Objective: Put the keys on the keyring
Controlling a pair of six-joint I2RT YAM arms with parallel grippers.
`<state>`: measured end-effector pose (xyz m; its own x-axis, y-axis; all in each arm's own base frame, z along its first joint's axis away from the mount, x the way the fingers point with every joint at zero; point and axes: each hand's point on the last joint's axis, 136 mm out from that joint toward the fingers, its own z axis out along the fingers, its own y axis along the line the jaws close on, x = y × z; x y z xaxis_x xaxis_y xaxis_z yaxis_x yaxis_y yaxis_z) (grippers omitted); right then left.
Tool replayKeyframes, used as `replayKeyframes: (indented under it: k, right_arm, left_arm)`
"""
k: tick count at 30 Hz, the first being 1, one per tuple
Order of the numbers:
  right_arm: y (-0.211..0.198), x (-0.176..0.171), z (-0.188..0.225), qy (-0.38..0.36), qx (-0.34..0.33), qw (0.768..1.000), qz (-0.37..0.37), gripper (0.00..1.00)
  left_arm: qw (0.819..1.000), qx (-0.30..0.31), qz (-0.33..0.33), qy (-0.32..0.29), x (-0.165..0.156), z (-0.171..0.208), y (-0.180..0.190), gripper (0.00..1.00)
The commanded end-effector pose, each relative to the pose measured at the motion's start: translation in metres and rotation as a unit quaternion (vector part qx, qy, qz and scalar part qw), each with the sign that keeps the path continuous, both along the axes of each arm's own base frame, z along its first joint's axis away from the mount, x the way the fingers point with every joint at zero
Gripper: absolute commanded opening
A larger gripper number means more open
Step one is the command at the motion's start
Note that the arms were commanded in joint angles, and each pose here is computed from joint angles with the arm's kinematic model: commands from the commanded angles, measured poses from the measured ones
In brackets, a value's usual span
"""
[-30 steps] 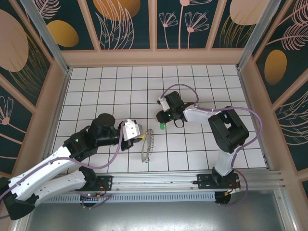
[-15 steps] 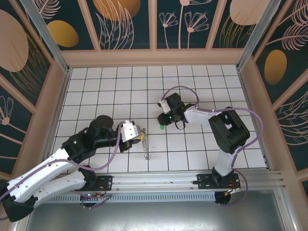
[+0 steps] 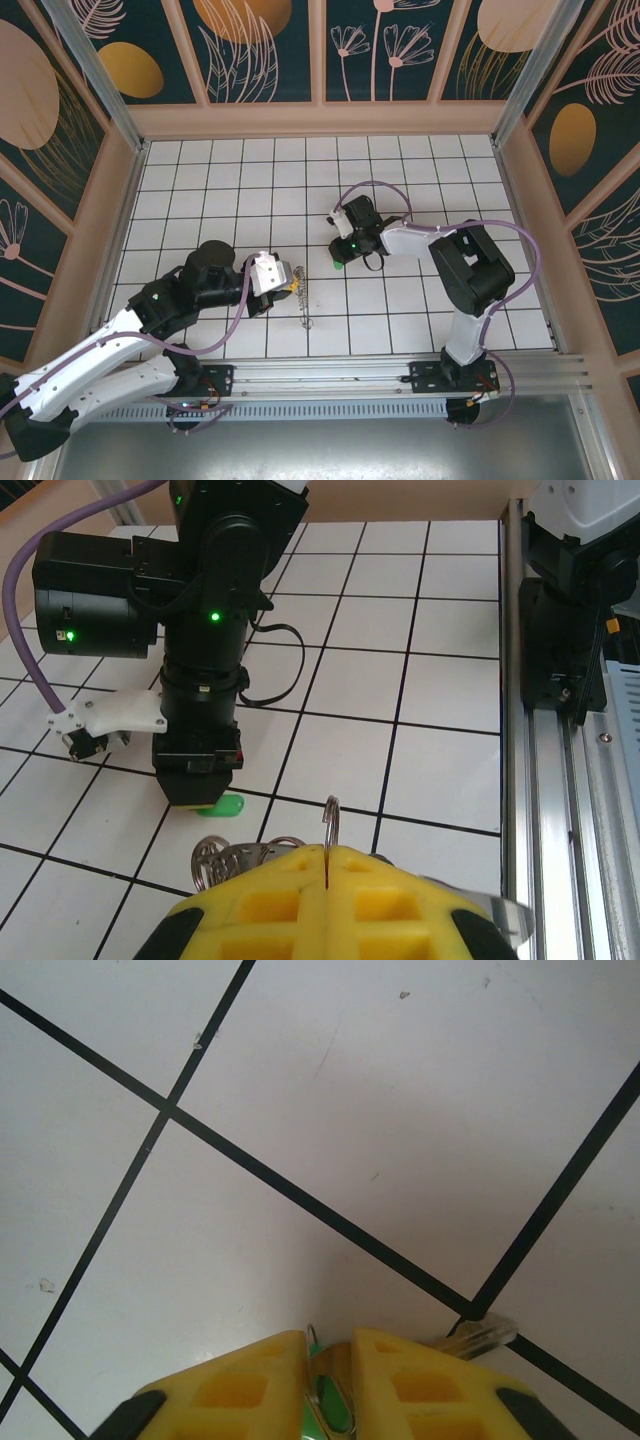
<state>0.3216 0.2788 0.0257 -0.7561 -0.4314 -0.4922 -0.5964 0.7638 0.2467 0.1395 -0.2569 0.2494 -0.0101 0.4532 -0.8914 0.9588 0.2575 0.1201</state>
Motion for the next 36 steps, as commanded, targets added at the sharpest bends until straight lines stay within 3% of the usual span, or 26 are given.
replayKeyframes:
  k: [1,7,13,19,24,31,36]
  right_arm:
    - [0.003,-0.003,-0.003,0.004,-0.004,1.000,0.012,0.14]
    - [0.003,-0.003,0.003,-0.003,-0.003,1.000,0.016,0.00]
    - [0.001,-0.005,0.018,-0.020,0.008,1.000,0.022,0.00]
    - [0.006,-0.021,0.066,-0.083,0.060,0.992,0.077,0.00]
    - [0.012,-0.056,0.131,-0.138,0.147,0.968,0.151,0.00]
    - [0.014,-0.117,0.230,-0.193,0.279,0.908,0.246,0.00]
    - [0.009,-0.143,0.258,-0.184,0.304,0.892,0.280,0.00]
  left_arm:
    - [1.000,-0.014,0.006,-0.003,0.001,0.006,0.001,0.00]
    - [1.000,-0.014,0.008,-0.002,0.001,0.006,0.002,0.00]
    - [1.000,-0.012,0.009,-0.002,0.001,0.006,0.002,0.00]
    - [1.000,0.005,0.007,-0.001,0.004,0.001,0.000,0.00]
    - [1.000,0.017,0.011,-0.017,0.010,0.001,0.000,0.00]
    - [0.999,0.033,0.002,-0.028,0.014,0.007,-0.005,0.00]
    - [0.999,0.033,-0.022,-0.014,0.009,0.010,-0.012,0.00]
